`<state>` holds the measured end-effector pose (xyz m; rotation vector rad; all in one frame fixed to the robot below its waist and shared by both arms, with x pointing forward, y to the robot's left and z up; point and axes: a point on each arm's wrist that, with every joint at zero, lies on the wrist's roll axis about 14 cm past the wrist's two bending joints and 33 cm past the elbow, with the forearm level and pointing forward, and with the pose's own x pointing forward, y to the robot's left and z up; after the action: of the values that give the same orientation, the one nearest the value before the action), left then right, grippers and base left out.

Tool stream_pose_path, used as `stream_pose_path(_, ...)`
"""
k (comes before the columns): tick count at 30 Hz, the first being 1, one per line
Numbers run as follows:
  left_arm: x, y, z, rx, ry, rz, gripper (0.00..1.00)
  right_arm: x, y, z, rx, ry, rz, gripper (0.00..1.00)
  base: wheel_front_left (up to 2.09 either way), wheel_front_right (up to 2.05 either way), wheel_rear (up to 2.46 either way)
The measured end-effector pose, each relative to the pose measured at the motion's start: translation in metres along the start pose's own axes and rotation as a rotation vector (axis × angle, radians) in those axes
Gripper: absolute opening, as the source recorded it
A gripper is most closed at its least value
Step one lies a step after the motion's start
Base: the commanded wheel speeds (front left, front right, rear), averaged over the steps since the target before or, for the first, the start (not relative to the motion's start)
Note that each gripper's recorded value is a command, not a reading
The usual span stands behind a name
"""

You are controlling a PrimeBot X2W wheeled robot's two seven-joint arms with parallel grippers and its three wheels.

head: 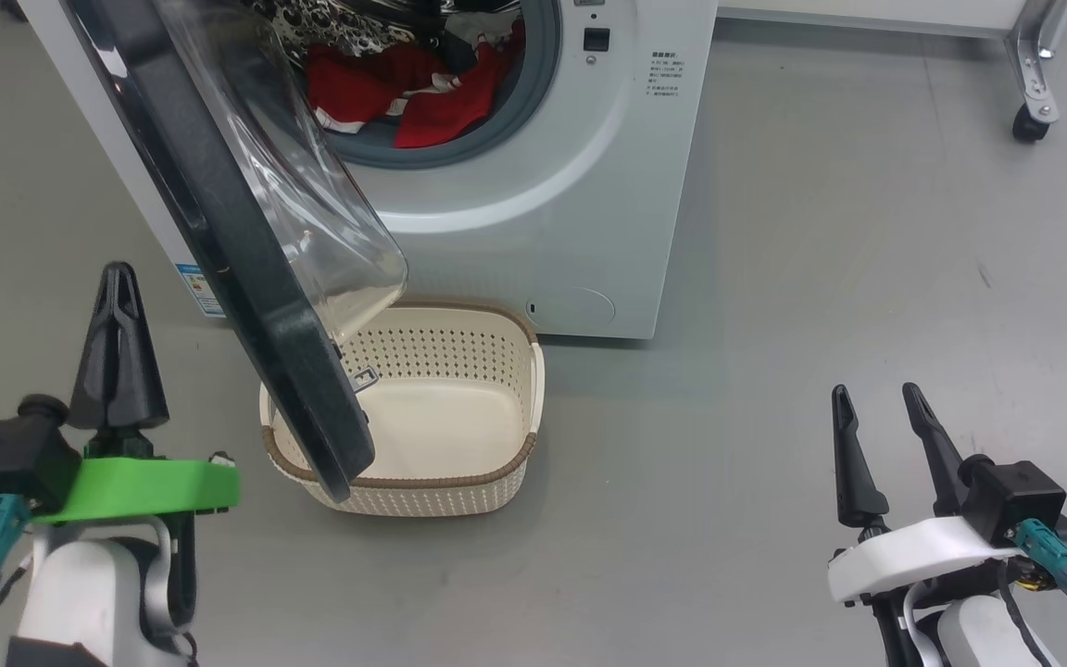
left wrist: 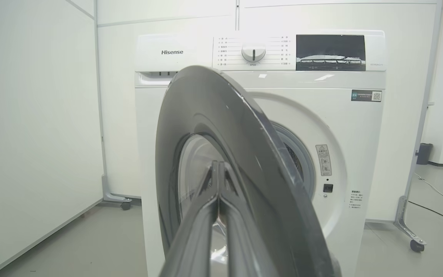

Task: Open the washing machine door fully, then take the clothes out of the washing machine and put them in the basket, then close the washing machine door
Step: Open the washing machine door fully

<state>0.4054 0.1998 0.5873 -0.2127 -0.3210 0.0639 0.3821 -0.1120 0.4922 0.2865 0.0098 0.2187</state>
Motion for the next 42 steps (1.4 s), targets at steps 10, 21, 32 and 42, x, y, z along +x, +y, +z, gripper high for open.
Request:
stream_pose_path(10, 0.029, -0.023, 0.078, 0.038, -0.244, -0.094, 0.0, 0.0, 0.001, 0.002, 0.005, -0.009, 0.0, 1.0, 0.0, 0.0, 0.0)
stream_pose_path(21, 0.037, -0.066, 0.111, 0.051, -0.349, -0.239, 0.0, -0.001, 0.0, 0.003, 0.015, -0.015, -0.011, 1.0, 0.0, 0.0, 0.0)
stream_pose_path(32, 0.023, -0.111, 0.053, 0.019, -0.136, -0.383, 0.0, -0.003, -0.003, 0.003, 0.021, -0.02, -0.025, 1.0, 0.0, 0.0, 0.0)
stream_pose_path(42, -0.007, -0.126, -0.019, -0.006, 0.132, -0.438, 0.0, -0.005, -0.005, 0.004, 0.028, -0.024, -0.034, 1.0, 0.0, 0.0, 0.0)
